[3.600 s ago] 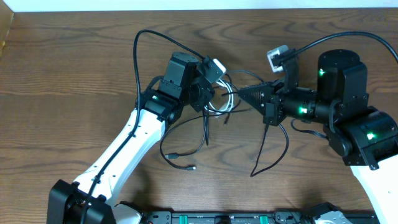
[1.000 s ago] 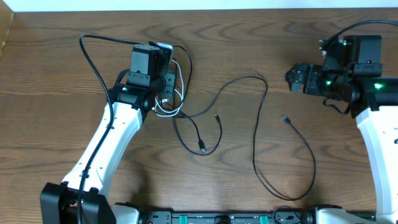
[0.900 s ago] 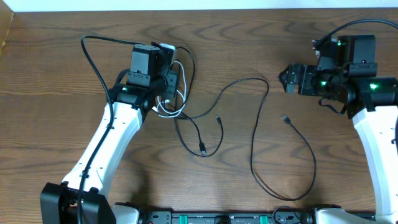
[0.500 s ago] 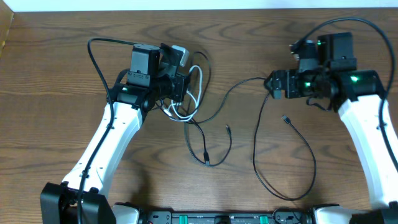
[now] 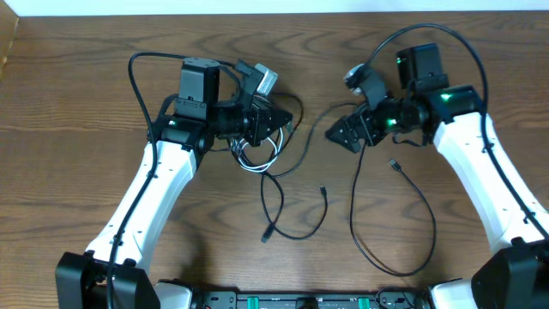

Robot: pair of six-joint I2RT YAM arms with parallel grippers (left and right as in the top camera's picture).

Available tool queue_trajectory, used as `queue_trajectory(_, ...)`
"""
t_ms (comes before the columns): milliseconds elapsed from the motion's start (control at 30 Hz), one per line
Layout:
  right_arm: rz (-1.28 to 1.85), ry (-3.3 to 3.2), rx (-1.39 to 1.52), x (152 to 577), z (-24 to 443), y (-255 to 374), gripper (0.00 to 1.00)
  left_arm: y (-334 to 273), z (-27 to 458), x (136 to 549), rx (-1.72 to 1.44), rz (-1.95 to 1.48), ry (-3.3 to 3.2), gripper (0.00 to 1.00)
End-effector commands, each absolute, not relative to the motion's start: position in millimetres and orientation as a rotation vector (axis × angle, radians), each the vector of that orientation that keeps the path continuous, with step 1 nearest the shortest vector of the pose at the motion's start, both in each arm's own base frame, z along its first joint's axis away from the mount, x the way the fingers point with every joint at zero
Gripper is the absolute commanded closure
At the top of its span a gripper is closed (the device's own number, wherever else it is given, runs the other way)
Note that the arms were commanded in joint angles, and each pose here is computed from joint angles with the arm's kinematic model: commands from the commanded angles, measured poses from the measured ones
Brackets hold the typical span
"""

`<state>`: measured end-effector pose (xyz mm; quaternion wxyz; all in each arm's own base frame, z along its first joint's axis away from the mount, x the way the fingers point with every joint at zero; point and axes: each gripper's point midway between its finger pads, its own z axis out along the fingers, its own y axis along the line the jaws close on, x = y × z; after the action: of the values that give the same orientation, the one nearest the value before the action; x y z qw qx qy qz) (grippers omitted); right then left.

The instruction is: Untangle cables

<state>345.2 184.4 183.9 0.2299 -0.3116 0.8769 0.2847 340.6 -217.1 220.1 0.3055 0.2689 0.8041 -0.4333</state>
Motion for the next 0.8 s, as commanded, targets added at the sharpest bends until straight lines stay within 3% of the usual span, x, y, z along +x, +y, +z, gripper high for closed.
queue_trajectory(0, 0.792, 2.349, -0.948, 343.2, 188.9, 196.4, 0.08, -221.8, 227.0, 331.7, 0.748, -1.229, 2.088, 0.92)
queue_trajectory(233, 0.793, 2.344, -0.953, 343.2, 189.3, 197.7, 0.12, -193.7, 194.5, 357.0, 0.61, -0.914, 2.257, 0.92)
queue_trajectory(367, 0.794, 2.328, -0.974, 342.0, 190.3, 204.0, 0.1, -133.2, 157.2, 377.8, 0.324, -0.451, 2.468, 0.92)
queue_trajectory(400, 0.794, 2.32, -0.979, 342.4, 191.0, 205.8, 0.07, -125.0, 153.9, 378.8, 0.277, -0.398, 2.489, 0.85)
queue_trajectory(433, 0.792, 2.315, -0.983, 342.5, 191.4, 207.0, 0.01, -115.0, 149.8, 378.8, 0.224, -0.333, 2.513, 0.72)
queue_trajectory(467, 0.783, 2.316, -0.977, 344.0, 191.4, 207.5, 0.01, -108.8, 147.0, 377.6, 0.201, -0.291, 2.53, 0.63)
queue_trajectory(500, 0.759, 2.332, -0.949, 347.3, 190.1, 206.8, 0.01, -105.5, 145.1, 376.3, 0.195, -0.268, 2.541, 0.44)
queue_trajectory(600, 0.678, 2.378, -0.85, 358.0, 185.1, 205.5, 0.01, -95.8, 140.4, 372.7, 0.175, -0.2, 2.569, 0.29)
queue_trajectory(767, 0.668, 2.363, -0.866, 360.6, 179.3, 222.8, 0.01, -70.5, 134.7, 369.3, 0.053, -0.035, 2.601, 0.18)
